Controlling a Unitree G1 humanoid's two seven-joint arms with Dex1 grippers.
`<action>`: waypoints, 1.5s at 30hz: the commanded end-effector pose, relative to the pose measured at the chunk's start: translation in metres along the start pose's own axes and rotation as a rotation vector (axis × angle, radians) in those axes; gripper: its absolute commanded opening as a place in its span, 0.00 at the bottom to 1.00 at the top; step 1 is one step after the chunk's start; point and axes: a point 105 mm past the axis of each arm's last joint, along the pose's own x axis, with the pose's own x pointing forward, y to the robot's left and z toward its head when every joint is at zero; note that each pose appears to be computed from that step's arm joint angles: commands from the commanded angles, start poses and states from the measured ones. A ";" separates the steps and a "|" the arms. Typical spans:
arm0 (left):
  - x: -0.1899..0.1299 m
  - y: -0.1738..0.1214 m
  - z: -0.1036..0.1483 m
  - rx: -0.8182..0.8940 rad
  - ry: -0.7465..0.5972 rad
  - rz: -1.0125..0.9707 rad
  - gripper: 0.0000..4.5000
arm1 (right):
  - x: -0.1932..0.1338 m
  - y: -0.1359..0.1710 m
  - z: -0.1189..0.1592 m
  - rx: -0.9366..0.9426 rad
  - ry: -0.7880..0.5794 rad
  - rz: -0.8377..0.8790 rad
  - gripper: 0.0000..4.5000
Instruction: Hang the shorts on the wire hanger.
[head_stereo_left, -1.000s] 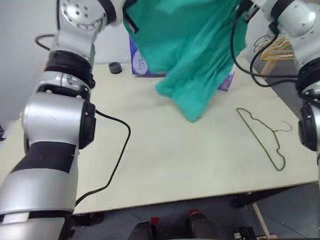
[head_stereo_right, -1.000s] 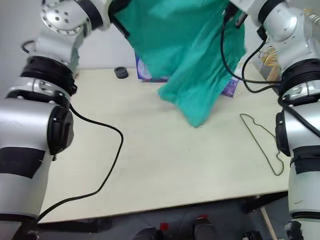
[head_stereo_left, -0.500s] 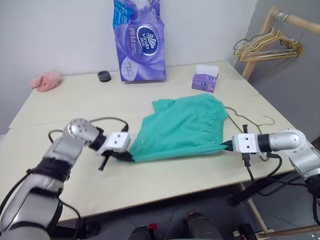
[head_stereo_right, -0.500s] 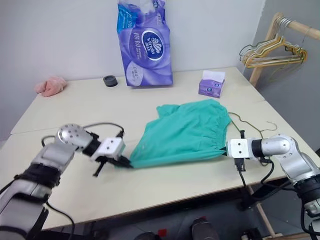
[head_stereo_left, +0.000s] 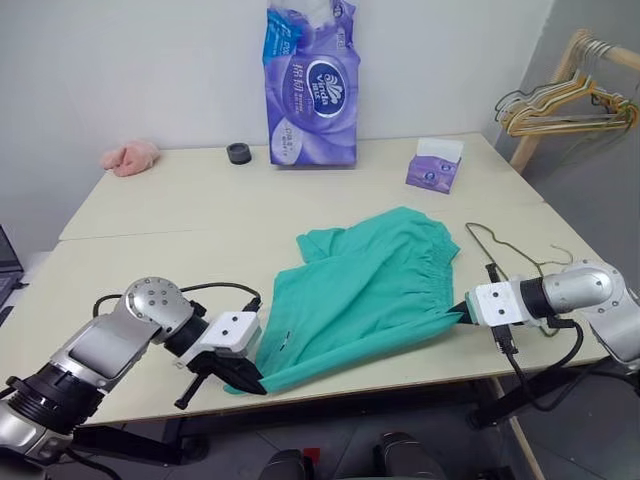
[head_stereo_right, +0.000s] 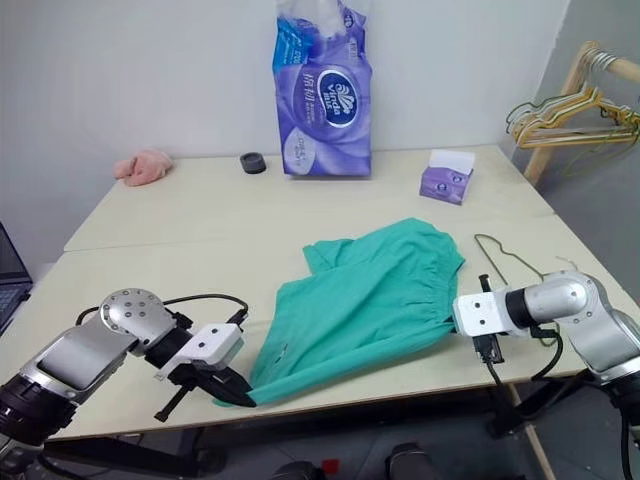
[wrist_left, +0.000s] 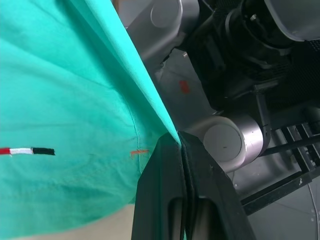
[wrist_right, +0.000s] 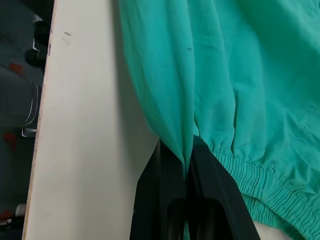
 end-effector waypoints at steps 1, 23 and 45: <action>-0.004 0.002 0.002 0.017 0.008 0.037 0.00 | -0.004 0.003 -0.005 -0.052 0.045 0.012 0.01; -0.060 0.119 0.034 -0.041 -0.160 0.547 0.00 | -0.041 -0.112 -0.008 0.112 0.009 -0.313 0.01; -0.228 0.168 0.172 0.786 0.083 1.373 0.00 | -0.087 -0.180 0.008 -0.201 -0.085 -0.837 0.01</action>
